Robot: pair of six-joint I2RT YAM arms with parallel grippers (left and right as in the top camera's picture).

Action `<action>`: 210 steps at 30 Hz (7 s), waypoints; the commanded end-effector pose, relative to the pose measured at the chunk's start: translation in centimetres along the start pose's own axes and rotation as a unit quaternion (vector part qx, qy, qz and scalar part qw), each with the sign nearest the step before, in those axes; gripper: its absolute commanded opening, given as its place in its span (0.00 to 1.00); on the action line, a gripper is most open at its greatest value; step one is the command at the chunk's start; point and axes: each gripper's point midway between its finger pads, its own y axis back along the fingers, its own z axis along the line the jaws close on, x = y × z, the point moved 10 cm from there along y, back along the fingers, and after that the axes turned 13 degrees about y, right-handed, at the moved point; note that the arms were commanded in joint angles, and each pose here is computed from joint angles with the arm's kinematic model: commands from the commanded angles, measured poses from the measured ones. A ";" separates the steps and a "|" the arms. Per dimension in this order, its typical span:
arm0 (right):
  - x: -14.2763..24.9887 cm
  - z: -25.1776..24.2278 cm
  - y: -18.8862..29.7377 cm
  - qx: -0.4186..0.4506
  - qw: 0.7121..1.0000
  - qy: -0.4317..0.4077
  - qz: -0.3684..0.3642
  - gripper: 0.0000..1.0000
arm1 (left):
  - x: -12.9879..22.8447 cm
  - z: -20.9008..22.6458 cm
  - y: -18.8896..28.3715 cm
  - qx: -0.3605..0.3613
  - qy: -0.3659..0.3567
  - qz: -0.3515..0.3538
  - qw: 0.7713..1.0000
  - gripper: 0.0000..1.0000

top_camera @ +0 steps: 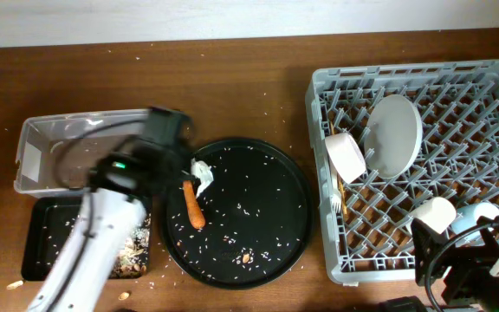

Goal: Sort waste into correct bins and load items into the dishwasher rack

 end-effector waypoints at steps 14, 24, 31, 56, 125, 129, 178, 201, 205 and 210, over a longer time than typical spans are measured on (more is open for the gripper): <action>0.0 0.1 0.1 -0.004 1.000 -0.001 -0.002 0.99 | -1.1 -1.5 -2.1 0.068 -0.054 0.031 0.996 0.49; 0.0 0.1 0.1 -0.004 1.000 -0.001 -0.002 0.98 | 6.1 -5.4 -13.3 -0.093 -0.143 0.084 0.982 0.49; 0.0 0.1 0.1 -0.004 1.000 -0.001 -0.002 0.99 | 6.0 -7.1 -14.4 -0.027 -0.156 0.100 0.982 0.00; 0.0 0.1 0.1 -0.004 1.000 -0.001 -0.002 0.99 | -1.9 0.9 -2.1 0.042 -0.032 0.062 0.997 0.98; -1.8 0.8 0.3 -0.057 0.996 0.003 -0.063 0.99 | -0.2 8.2 14.0 0.137 -0.049 -0.031 0.989 0.80; -1.6 0.8 0.3 -0.056 0.997 0.003 -0.058 0.99 | 2.2 8.2 18.7 0.114 -0.082 -0.111 0.984 0.99; 18.6 0.3 -22.4 -0.001 0.966 0.175 -0.191 0.99 | 8.8 9.7 21.7 0.093 -0.077 -0.075 0.990 0.99; 18.6 0.3 -22.4 -0.001 0.966 0.175 -0.191 0.99 | 13.9 8.4 7.0 0.191 -0.185 -0.406 0.874 0.99; 18.6 0.3 -22.4 -0.001 0.966 0.175 -0.191 0.99 | 14.8 8.3 3.0 0.191 -0.183 -0.419 0.868 0.99; 18.6 0.3 -22.4 -0.001 0.966 0.175 -0.191 0.99 | 15.1 8.1 -0.2 0.193 -0.179 -0.447 0.855 0.99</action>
